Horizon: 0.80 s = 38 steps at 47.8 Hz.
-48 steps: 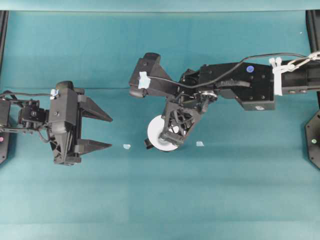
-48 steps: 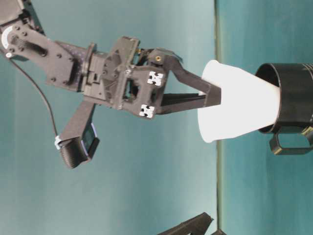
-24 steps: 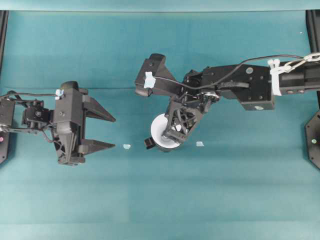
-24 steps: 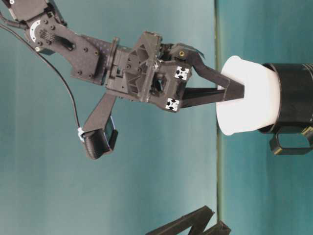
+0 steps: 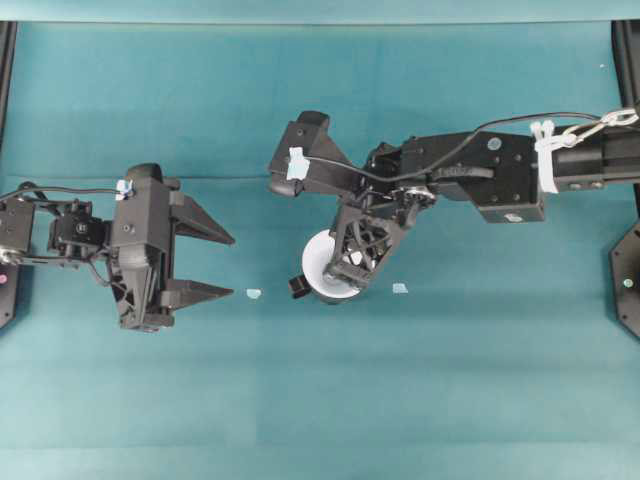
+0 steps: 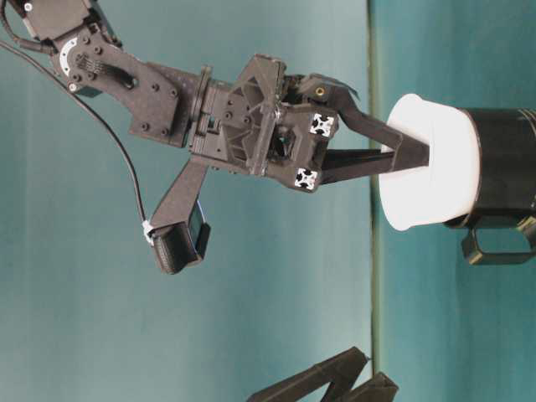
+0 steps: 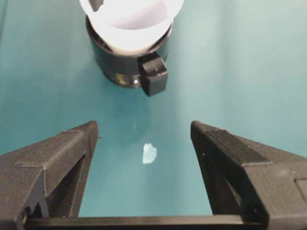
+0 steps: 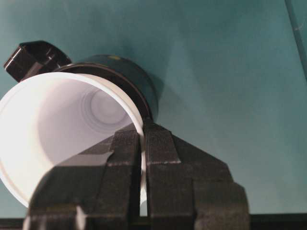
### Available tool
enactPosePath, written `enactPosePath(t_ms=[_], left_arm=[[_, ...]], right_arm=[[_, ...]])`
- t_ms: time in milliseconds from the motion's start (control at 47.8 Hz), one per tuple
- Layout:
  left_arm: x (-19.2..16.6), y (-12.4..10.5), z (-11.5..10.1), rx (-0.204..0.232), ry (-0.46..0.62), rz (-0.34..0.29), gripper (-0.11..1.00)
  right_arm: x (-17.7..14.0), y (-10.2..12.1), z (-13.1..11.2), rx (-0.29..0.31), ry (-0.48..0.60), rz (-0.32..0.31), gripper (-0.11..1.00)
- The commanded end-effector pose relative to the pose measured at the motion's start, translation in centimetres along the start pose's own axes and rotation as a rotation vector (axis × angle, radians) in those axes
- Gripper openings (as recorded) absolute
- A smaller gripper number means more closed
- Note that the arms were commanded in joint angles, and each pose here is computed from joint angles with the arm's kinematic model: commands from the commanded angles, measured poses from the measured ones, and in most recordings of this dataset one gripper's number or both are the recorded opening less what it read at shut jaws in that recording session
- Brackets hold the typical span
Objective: Put the paper cup into the moved cup holder.
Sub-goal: 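Carry the paper cup left and lower it into the cup holder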
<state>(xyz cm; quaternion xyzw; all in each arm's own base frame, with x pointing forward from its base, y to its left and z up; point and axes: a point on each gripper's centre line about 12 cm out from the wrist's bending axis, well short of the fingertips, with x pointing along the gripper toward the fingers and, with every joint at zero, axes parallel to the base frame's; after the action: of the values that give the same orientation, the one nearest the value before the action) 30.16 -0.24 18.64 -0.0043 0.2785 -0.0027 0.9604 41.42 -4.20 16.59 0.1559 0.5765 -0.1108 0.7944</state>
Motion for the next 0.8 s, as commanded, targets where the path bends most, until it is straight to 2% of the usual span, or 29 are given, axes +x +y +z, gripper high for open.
enactPosePath(t_ms=[0, 126, 272, 461, 649, 775], left_arm=[[-0.04, -0.10, 0.72, 0.005, -0.023, -0.003, 0.78], [-0.04, -0.10, 0.65, 0.003, -0.021, -0.003, 0.78], [-0.04, -0.10, 0.63, 0.006, -0.020, -0.003, 0.78], [-0.04, -0.10, 0.59, 0.006, -0.020, -0.003, 0.78], [-0.04, -0.06, 0.59, 0.004, -0.020, -0.002, 0.78], [-0.04, -0.10, 0.59, 0.006, -0.020, -0.003, 0.78]], right_arm=[[-0.71, 0.39, 0.50, 0.006, -0.020, 0.019, 0.02], [-0.71, 0.42, 0.45, 0.009, -0.017, 0.022, 0.03], [-0.74, 0.41, 0.49, 0.007, -0.017, 0.021, 0.09], [-0.94, 0.39, 0.57, 0.007, -0.024, 0.023, 0.29], [-1.32, 0.31, 0.69, 0.010, -0.035, 0.025, 0.59], [-1.58, 0.25, 0.72, 0.010, -0.038, 0.025, 0.67]])
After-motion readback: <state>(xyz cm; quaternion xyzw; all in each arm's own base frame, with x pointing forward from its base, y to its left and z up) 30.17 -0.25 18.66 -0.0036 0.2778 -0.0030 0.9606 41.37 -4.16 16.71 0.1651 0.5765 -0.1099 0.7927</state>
